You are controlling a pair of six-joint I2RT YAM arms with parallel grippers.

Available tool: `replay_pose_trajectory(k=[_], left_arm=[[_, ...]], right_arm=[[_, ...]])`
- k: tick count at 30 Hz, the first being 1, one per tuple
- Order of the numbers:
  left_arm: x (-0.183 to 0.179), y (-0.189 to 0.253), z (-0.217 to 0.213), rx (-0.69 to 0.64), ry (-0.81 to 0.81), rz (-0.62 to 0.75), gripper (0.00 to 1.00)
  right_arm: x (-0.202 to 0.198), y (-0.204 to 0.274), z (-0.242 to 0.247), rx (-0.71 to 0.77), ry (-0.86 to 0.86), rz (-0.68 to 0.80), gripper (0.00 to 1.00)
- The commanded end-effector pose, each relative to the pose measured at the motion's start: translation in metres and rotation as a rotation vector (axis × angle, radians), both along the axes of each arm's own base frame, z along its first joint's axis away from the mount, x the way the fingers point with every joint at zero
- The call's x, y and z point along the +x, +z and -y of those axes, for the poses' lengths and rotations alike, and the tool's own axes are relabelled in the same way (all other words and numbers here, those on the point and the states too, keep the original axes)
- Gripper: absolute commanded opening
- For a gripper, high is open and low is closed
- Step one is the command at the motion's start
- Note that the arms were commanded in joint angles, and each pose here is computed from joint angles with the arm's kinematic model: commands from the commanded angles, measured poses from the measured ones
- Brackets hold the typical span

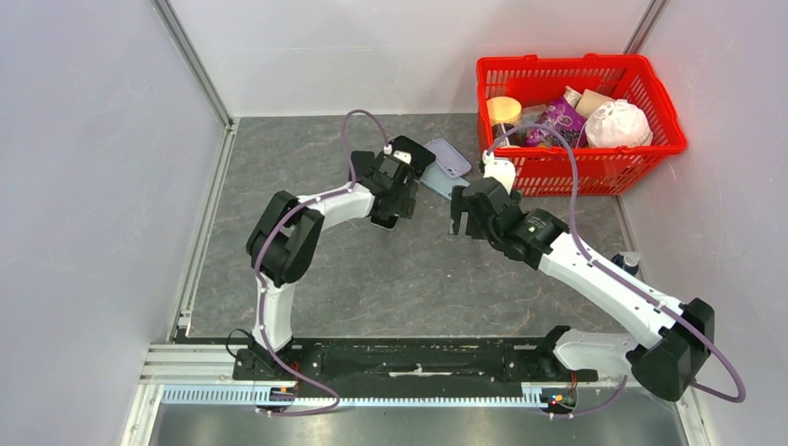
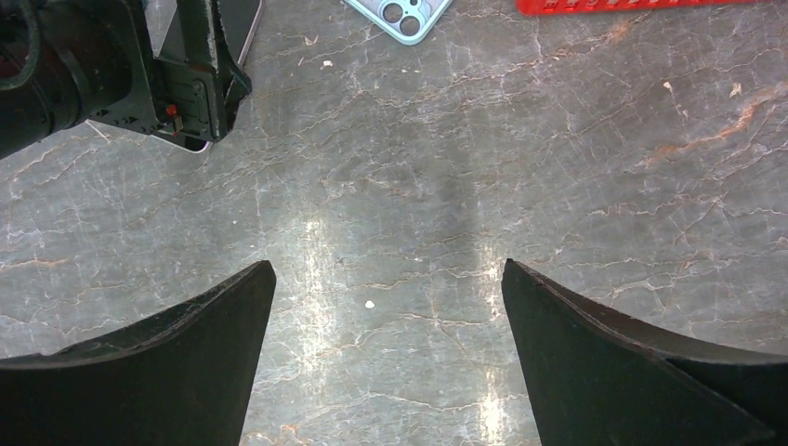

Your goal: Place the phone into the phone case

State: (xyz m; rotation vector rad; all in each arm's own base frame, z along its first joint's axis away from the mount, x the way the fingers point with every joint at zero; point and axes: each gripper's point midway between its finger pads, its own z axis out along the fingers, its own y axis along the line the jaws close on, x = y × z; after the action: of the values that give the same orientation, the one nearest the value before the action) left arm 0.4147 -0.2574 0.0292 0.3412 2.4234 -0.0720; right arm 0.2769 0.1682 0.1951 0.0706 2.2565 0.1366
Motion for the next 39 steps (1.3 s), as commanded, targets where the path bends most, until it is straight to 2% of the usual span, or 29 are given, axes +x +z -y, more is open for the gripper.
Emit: replay_pose_trajectory(k=[1,3,10,15,23,29,31,35,39], left_arm=[[0.006,-0.004,0.006,0.005,-0.051,-0.026,0.97],[0.006,-0.008,0.004,0.020,-0.036,-0.038,0.92],[-0.012,-0.013,-0.012,0.036,0.058,-0.083,0.64],[-0.043,-0.012,-0.034,0.020,0.165,-0.106,0.56],[-0.109,-0.007,-0.079,-0.048,0.357,-0.117,0.55],[-0.135,0.002,-0.098,-0.098,0.414,-0.100,0.56],[-0.136,0.007,-0.096,-0.120,0.407,-0.095,0.61],[-0.130,0.022,-0.092,-0.147,0.395,-0.072,0.82],[-0.125,0.050,-0.091,-0.192,0.404,-0.027,0.89]], right_arm=[[0.006,0.022,0.002,0.003,0.004,0.046,0.99],[0.007,0.021,0.002,0.001,0.002,0.042,0.99],[0.010,0.018,0.000,0.004,0.000,0.027,0.99],[0.016,0.017,-0.005,0.014,0.005,0.021,0.99],[0.051,0.012,-0.021,-0.026,0.003,0.028,0.99],[0.101,-0.001,-0.058,-0.065,0.103,0.024,0.99],[0.119,-0.006,-0.069,-0.094,0.143,0.025,0.94],[0.157,-0.019,-0.093,-0.126,0.233,0.054,0.88],[0.197,-0.040,-0.108,-0.154,0.298,0.071,0.82]])
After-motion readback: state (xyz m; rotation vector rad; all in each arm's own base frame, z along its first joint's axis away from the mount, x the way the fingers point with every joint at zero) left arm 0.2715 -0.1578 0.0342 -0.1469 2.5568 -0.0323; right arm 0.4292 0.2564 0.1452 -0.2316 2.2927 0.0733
